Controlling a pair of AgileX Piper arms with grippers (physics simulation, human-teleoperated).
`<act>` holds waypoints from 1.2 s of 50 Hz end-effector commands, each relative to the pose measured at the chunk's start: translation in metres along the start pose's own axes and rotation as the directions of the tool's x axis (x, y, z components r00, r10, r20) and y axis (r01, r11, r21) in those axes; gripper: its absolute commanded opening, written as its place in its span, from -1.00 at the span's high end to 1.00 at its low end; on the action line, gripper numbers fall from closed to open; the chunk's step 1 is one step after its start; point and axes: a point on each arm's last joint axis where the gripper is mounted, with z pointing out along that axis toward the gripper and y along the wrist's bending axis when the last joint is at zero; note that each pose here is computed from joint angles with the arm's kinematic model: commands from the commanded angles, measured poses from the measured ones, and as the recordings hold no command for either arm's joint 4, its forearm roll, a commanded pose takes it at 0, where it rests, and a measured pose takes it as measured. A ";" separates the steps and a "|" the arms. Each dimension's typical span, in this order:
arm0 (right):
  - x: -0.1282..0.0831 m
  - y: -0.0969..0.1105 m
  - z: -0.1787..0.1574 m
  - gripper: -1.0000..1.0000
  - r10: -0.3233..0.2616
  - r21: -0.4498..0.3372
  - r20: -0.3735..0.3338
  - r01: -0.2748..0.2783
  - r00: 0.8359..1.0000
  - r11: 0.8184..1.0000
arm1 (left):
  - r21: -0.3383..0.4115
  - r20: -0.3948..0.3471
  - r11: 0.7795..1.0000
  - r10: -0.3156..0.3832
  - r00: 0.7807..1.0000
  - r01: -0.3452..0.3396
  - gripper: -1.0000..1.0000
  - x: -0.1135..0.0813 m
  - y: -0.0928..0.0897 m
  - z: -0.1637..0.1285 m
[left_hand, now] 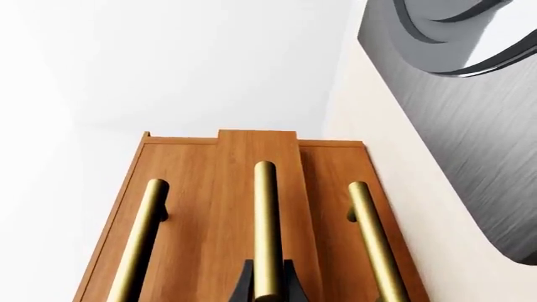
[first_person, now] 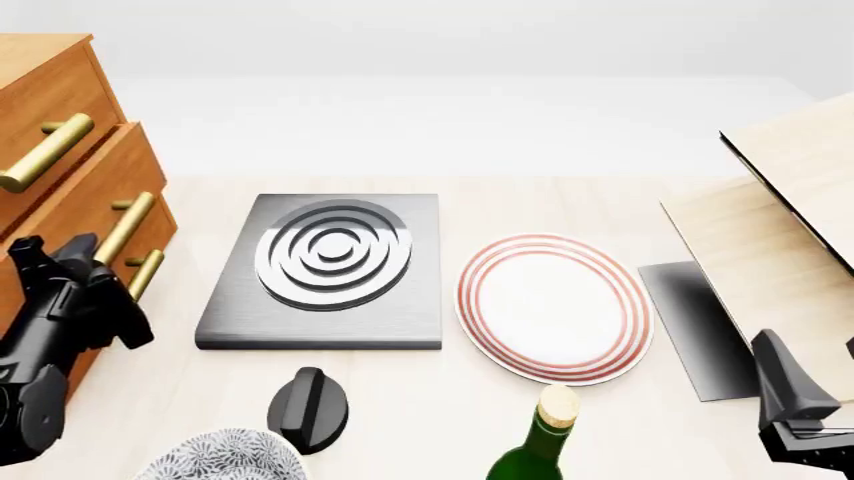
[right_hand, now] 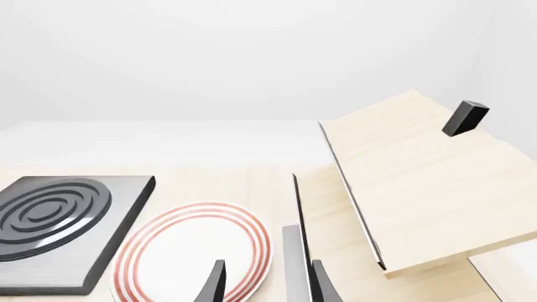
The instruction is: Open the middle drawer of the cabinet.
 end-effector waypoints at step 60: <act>0.000 0.000 -0.001 -1.00 -0.005 0.000 0.009 0.005 1.000 1.000 | 0.038 0.161 0.999 -0.034 0.986 0.028 1.00 -0.037 -0.007 -0.009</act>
